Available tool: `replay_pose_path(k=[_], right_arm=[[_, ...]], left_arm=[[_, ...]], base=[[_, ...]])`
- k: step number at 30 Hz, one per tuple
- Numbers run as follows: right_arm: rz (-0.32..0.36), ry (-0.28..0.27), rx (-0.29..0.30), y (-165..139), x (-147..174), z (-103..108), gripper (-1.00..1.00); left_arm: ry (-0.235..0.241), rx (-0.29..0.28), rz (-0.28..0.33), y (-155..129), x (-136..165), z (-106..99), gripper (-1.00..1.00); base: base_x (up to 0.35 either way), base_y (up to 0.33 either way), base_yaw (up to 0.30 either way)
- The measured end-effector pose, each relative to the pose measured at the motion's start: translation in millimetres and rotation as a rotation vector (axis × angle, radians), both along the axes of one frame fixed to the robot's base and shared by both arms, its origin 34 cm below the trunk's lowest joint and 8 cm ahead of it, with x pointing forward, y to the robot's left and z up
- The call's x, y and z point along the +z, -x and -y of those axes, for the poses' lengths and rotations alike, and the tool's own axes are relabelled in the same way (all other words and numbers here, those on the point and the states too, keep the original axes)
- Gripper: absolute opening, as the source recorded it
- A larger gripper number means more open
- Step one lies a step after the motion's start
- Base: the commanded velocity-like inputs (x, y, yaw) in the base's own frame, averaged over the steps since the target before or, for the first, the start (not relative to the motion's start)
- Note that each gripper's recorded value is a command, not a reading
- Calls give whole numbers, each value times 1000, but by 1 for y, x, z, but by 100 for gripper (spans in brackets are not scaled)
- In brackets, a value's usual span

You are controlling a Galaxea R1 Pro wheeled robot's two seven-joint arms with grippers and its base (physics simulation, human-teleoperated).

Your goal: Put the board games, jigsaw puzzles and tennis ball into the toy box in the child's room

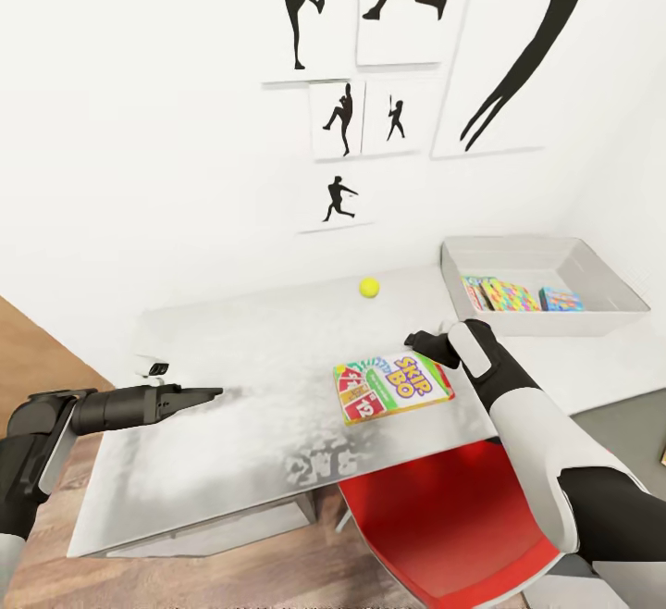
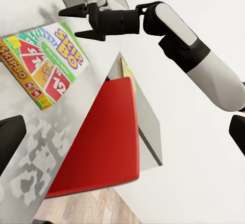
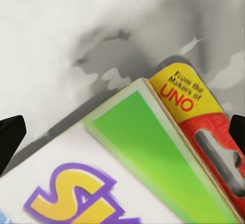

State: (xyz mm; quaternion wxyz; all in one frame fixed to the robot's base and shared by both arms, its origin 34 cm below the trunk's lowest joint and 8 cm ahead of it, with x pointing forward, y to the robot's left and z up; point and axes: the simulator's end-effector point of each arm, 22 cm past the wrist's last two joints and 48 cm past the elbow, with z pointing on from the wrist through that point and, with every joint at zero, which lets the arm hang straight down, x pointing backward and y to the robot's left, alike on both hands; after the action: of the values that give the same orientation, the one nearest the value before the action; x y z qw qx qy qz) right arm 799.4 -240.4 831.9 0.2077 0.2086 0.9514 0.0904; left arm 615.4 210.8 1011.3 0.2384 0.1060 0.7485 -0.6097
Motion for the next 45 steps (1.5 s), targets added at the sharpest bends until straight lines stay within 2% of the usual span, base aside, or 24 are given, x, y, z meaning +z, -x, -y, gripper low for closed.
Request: replay_pose_path(k=[11,18,23,45], right_arm=[[-17,-1,1,3,-12,-1,100],[-20,21,10,4,-15,2,100],[-20,10,7,3,-16,-1,100],[-19,10,8,3,-16,-1,100]], left_arm=[[0,0,-18,0,-9,0,100],[1,0,-24,0,-12,0,100],[0,0,-26,0,-13,0,100],[1,0,-26,0,-13,0,100]], base=[[-6,5,0],[-45,43,0],[-155,62,0],[-170,184,0]])
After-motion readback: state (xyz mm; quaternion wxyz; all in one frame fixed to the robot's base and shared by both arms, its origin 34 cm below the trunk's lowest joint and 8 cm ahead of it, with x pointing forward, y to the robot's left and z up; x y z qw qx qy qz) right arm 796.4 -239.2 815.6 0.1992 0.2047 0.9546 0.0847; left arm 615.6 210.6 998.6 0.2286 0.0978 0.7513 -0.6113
